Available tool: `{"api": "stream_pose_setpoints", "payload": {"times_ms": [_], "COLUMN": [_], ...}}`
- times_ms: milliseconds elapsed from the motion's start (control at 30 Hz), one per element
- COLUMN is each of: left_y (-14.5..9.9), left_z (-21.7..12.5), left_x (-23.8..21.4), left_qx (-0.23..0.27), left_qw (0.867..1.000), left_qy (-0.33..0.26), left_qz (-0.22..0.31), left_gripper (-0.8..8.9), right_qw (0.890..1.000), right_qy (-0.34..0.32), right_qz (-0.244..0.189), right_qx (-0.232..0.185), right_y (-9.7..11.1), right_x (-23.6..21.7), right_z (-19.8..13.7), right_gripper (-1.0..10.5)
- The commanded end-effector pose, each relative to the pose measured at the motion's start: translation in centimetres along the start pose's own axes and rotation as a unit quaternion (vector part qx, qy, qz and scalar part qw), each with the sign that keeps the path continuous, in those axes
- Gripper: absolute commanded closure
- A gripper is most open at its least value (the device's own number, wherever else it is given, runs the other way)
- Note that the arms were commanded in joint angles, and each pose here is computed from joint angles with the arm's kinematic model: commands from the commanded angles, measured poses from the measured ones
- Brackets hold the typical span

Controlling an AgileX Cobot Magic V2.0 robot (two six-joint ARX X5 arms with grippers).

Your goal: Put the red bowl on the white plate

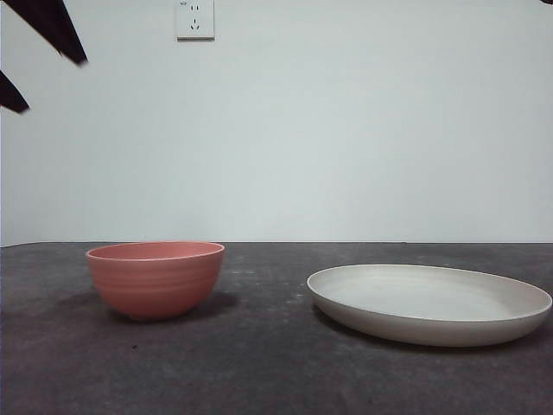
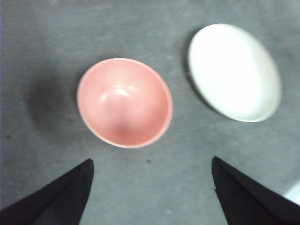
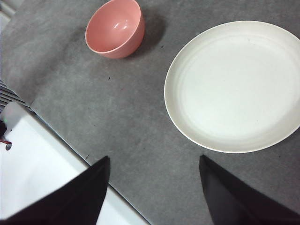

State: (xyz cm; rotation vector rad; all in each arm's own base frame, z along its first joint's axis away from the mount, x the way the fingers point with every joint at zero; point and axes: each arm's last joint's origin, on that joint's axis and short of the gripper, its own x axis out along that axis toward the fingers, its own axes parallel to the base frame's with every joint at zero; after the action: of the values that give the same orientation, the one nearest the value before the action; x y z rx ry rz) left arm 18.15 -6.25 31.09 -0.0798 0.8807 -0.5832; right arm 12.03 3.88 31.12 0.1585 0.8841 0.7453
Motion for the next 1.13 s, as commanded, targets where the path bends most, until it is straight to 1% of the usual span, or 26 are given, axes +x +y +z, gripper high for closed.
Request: {"api": "stream_pose_setpoints", "payload": {"times_ms": [33, 233, 533, 633, 767, 900, 933, 1067, 1133], "left_y": [0.0, 1.0, 3.3, 4.0, 4.7, 4.9, 5.0, 5.0, 5.0], "left_z": [1.8, 3.8, 4.0, 3.7, 3.3, 3.0, 3.0, 2.9, 2.9], "left_x": [1.5, 5.6, 12.2, 14.0, 15.6, 16.4, 16.4, 16.4, 16.4], "left_qx": [0.0, 0.004, -0.004, -0.005, -0.007, -0.009, -0.009, -0.01, -0.01], "left_qw": [1.0, 0.995, 0.99, 0.986, 0.983, 0.982, 0.981, 0.981, 0.981], "left_qy": [0.013, 0.051, 0.101, 0.12, 0.137, 0.145, 0.147, 0.15, 0.151], "left_qz": [0.022, 0.088, 0.098, 0.118, 0.123, 0.124, 0.124, 0.124, 0.124], "left_gripper": [4.07, 4.08, 4.09, 4.09, 4.12, 4.24, 4.52, 6.2, 6.87], "right_qw": [1.0, 1.0, 1.0, 1.0, 1.0, 1.0, 1.0, 1.0, 1.0], "right_qy": [-0.007, -0.007, -0.007, -0.007, -0.007, -0.007, -0.007, -0.007, -0.007], "right_qz": [0.001, 0.001, 0.001, 0.001, 0.001, 0.001, 0.001, 0.001, 0.001], "right_qx": [-0.003, -0.002, -0.002, -0.002, -0.002, -0.001, 0.0, -0.001, -0.001], "right_y": [0.2, 0.2, 0.2, 0.2, 0.2, 0.2, 0.2, 0.2, 0.2], "right_x": [-0.2, -0.2, -0.2, -0.2, -0.2, -0.2, -0.2, -0.3, -0.3], "right_z": [0.4, 0.4, 0.4, 0.4, 0.4, 0.4, 0.4, 0.4, 0.4], "right_gripper": [6.4, 6.4, 6.4, 6.4, 6.4, 6.4, 6.4, 6.4, 6.4]}}
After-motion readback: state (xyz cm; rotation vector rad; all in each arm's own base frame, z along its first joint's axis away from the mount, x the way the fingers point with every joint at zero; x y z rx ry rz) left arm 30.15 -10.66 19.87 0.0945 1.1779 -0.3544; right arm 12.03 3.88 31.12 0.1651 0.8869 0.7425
